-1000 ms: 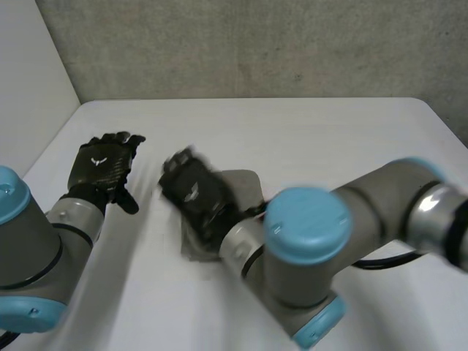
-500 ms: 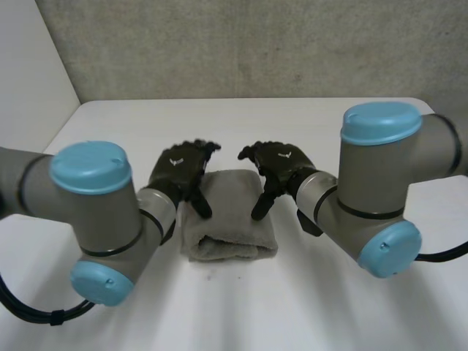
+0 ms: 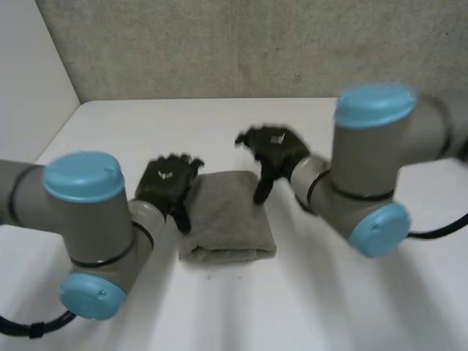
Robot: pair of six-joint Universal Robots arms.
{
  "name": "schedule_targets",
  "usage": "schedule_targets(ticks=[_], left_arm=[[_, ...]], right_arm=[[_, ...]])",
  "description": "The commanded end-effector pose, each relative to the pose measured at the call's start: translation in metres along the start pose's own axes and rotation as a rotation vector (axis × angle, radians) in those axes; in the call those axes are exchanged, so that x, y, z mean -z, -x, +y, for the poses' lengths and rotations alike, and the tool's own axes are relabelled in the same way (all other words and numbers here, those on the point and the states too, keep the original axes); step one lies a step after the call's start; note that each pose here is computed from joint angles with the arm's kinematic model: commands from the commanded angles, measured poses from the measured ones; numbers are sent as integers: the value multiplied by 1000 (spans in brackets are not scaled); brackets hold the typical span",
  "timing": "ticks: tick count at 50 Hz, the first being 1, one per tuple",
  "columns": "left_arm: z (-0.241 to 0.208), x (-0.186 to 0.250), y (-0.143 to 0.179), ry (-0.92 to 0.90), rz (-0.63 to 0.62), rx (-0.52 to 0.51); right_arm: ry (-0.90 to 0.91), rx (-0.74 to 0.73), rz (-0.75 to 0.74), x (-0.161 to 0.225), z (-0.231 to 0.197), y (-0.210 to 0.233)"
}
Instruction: Fold the laundry
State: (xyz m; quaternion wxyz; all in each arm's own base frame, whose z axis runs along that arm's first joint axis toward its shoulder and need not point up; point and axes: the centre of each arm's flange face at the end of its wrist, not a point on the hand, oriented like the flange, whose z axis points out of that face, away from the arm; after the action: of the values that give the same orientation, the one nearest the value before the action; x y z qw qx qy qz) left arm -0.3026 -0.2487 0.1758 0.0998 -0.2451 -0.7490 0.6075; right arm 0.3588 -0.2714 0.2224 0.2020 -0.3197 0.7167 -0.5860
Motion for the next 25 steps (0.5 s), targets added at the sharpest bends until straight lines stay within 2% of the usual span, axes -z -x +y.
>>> schedule_targets(ticks=[1, 5, 7, 10, 16, 25], left_arm=[[-95, 24, 21, -267, -52, 27], [-128, 38, 37, -324, -87, 38], [-152, 55, 62, -340, -147, 58], [-162, 69, 75, -339, -173, 93], [-168, 85, 77, -344, -169, 155], [-164, 86, 77, -333, -165, 170]], right_arm=[[-236, 18, 184, 50, -92, -42], [-316, 5, 369, 83, -123, -71], [-322, 2, 411, 89, -126, -77], [-300, 0, 450, 97, -123, -82], [-274, -3, 458, 111, -118, -80], [-275, -2, 463, 121, -117, -81]])
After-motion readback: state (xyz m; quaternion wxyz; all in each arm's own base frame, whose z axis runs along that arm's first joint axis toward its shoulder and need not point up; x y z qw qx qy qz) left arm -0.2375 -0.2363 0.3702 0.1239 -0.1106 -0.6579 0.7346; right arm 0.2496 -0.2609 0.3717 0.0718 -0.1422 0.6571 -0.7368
